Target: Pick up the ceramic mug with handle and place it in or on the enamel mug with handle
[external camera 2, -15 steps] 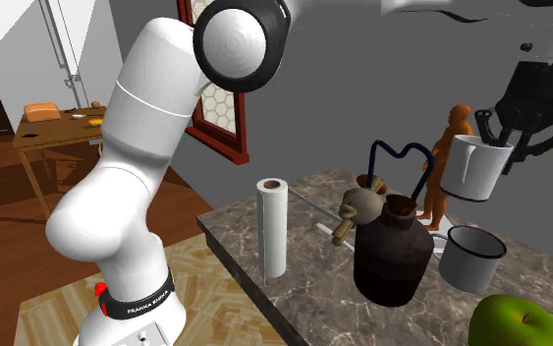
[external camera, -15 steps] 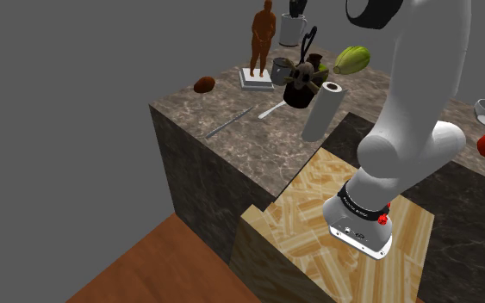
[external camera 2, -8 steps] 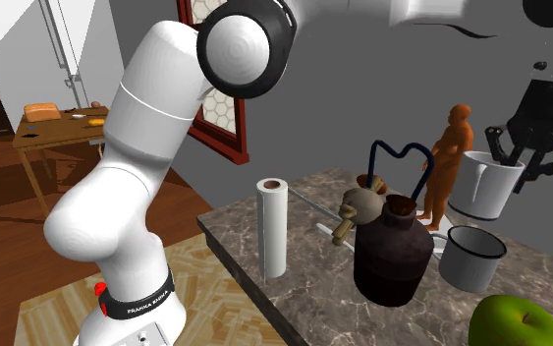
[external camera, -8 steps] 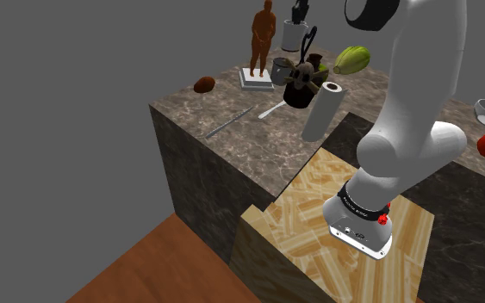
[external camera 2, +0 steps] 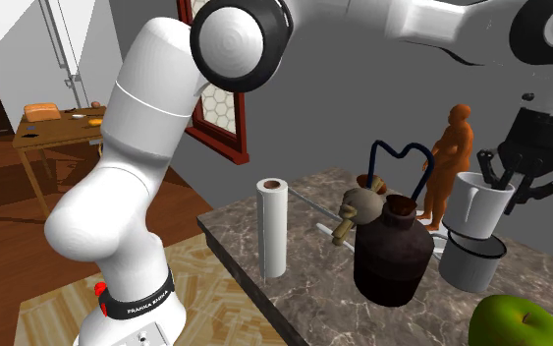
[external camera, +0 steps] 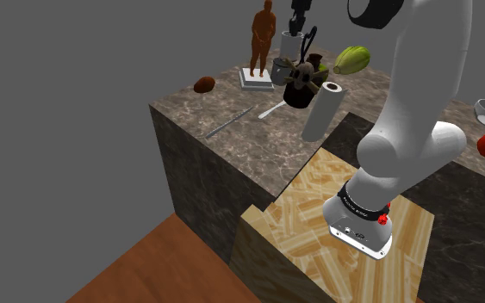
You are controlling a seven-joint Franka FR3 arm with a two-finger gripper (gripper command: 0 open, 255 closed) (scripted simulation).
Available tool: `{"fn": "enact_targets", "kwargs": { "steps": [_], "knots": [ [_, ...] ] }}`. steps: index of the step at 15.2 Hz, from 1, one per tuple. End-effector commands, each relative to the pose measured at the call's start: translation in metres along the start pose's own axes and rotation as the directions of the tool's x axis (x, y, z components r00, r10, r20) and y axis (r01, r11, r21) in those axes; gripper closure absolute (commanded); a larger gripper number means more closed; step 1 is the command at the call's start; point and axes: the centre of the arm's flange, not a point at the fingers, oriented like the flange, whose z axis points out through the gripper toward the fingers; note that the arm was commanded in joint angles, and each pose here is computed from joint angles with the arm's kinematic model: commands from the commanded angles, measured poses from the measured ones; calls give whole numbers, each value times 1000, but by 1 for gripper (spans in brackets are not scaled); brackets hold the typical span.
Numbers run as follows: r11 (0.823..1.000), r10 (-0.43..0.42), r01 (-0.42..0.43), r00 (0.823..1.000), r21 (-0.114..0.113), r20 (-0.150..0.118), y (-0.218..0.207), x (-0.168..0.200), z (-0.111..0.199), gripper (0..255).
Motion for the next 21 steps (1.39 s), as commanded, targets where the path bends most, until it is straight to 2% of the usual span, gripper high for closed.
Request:
{"fn": "enact_targets", "kwargs": {
  "steps": [1,4,11,12,17,21],
  "knots": [
    [1000,0,0,1000,-1,-1,1,1,10,255],
    [1000,0,0,1000,-1,-1,2,2,24,255],
    [1000,0,0,1000,-1,-1,2,2,24,255],
    [1000,0,0,1000,-1,-1,2,2,24,0],
    [1000,0,0,1000,-1,-1,2,2,24,0],
    [1000,0,0,1000,-1,-1,2,2,-26,0]
  ]
}}
